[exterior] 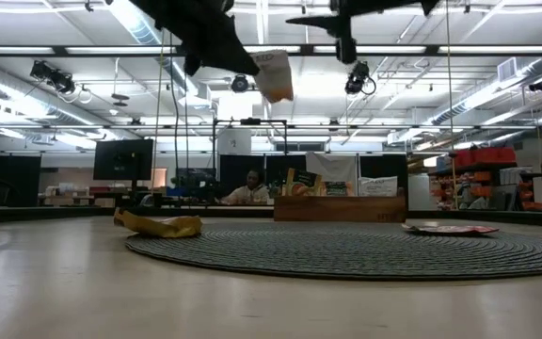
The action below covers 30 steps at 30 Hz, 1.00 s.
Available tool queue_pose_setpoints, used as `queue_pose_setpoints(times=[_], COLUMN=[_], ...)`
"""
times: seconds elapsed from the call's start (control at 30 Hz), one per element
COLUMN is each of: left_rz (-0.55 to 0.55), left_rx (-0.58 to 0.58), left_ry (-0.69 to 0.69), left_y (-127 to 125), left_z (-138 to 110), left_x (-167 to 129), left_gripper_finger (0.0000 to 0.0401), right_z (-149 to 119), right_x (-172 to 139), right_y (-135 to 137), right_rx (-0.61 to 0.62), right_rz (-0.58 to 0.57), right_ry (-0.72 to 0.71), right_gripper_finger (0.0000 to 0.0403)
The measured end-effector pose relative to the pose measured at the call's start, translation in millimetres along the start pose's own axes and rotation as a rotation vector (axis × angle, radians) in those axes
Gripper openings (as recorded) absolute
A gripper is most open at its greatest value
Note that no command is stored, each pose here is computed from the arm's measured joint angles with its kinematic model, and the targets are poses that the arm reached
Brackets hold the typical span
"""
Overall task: Pick & Place Tea
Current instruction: Put the white tea bag into the right section of the wooden organizer
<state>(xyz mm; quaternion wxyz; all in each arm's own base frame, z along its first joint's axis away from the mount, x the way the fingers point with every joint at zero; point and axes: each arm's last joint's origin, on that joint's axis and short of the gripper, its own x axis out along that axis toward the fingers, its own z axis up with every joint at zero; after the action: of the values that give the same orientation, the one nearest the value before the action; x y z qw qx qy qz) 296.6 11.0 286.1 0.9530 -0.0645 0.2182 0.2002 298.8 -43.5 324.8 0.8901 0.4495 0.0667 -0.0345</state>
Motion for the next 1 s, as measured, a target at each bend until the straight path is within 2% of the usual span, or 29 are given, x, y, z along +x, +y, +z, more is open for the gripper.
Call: queue_pose_setpoints(times=[0.2, 0.27, 0.37, 0.53, 0.7, 1.0], left_rz=[-0.096, -0.119, -0.16, -0.176, -0.177, -0.23], left_rx=[-0.048, -0.06, -0.079, -0.111, -0.135, -0.169], left_ry=[0.09, 0.102, 0.113, 0.132, 0.147, 0.182], left_y=[-2, -2, -3, -3, -4, -12], left_z=[-7, -7, -7, -8, -10, -13], left_x=[-1, -2, -2, -3, -3, -6], left_gripper_finger=[0.0002, 0.0002, 0.0002, 0.0002, 0.0002, 0.0002], right_z=[25, 29, 28, 17, 4, -2], right_x=[14, 22, 35, 62, 84, 87], right_y=[34, 41, 47, 49, 42, 36], right_rx=[-0.546, -0.675, -0.796, -0.882, -0.876, -0.864], right_rz=[-0.147, -0.167, -0.178, -0.162, -0.139, -0.155], right_ry=[0.24, 0.325, 0.437, 0.569, 0.681, 0.736], right_gripper_finger=[0.0153, 0.0155, 0.016, 0.0167, 0.0167, 0.0163])
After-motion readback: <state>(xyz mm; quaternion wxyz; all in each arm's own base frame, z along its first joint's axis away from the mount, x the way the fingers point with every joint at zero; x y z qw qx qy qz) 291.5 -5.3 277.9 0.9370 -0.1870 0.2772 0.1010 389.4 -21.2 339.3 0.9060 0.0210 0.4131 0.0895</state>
